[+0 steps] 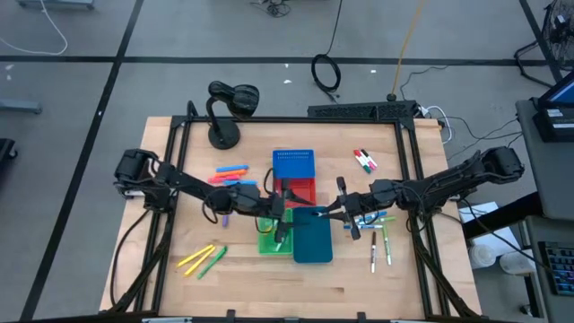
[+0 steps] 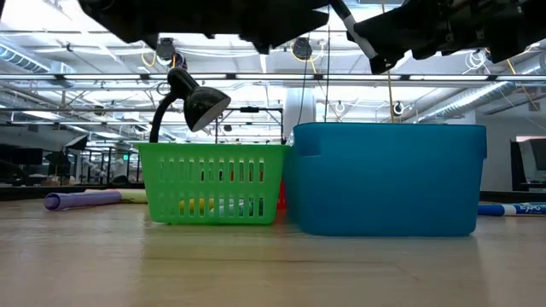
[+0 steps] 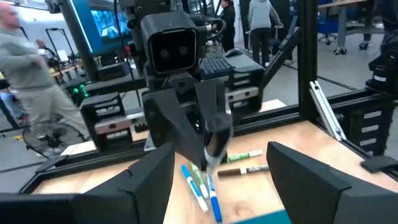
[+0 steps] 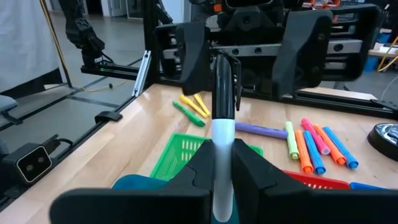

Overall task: Pick & Place Markers
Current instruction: Put the left small black highlighter pen into the green bin

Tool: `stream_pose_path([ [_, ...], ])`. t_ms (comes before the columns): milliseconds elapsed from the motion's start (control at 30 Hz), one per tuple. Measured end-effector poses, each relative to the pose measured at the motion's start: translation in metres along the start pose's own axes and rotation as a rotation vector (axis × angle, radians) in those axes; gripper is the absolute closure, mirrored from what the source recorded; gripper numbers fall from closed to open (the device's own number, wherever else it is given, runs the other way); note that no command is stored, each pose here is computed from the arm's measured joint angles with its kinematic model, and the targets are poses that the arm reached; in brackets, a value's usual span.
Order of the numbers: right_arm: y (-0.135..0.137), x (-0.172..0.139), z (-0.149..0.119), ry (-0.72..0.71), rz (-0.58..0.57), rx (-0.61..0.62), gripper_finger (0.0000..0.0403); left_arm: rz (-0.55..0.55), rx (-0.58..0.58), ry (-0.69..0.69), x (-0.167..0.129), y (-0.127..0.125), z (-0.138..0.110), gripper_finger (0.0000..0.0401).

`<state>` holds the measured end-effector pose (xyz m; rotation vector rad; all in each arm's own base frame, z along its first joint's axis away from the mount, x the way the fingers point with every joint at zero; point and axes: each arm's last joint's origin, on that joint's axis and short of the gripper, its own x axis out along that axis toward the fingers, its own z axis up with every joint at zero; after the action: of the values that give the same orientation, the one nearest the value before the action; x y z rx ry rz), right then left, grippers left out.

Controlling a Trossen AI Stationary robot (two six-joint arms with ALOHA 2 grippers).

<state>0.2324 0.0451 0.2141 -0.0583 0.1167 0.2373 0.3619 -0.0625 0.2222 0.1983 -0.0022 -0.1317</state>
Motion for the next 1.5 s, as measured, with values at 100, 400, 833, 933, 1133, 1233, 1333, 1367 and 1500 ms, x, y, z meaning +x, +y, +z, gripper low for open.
stream_pose_path([
  [100, 0.000, 0.000, 0.000, 0.000, 0.000, 0.001, 0.0384, 0.001, 0.000, -0.001, 0.012, -0.001, -0.001, 0.0147],
  [400, 0.000, 0.000, 0.000, 0.003, 0.000, 0.004, 0.0384, 0.002, 0.028, -0.002, 0.028, -0.002, -0.004, 0.0184],
  [833, 0.000, 0.000, 0.000, 0.003, 0.001, 0.004, 0.0383, 0.002, 0.036, -0.008, 0.028, -0.002, -0.003, 0.0279],
  [933, 0.000, 0.000, 0.000, 0.004, 0.001, 0.004, 0.0381, 0.000, 0.046, -0.009, 0.028, -0.002, -0.003, 0.0329],
  [1133, 0.000, 0.000, -0.001, 0.005, 0.001, 0.029, 0.0372, 0.007, 0.047, -0.008, 0.028, -0.002, -0.003, 0.0347],
  [1233, -0.001, 0.000, -0.002, 0.017, -0.042, 0.071, 0.0347, 0.016, 0.036, -0.003, 0.026, -0.002, 0.001, 0.0347],
  [1333, -0.003, -0.001, -0.006, 0.059, -0.118, 0.076, 0.0316, 0.061, 0.042, 0.026, 0.019, -0.005, 0.013, 0.0347],
  [1367, -0.004, -0.001, -0.007, 0.073, -0.137, 0.075, 0.0305, 0.078, 0.050, 0.058, 0.015, -0.006, 0.018, 0.0347],
  [1500, -0.005, -0.001, -0.010, 0.107, -0.172, 0.073, 0.0268, 0.124, 0.033, 0.186, -0.005, -0.014, 0.038, 0.0347],
])
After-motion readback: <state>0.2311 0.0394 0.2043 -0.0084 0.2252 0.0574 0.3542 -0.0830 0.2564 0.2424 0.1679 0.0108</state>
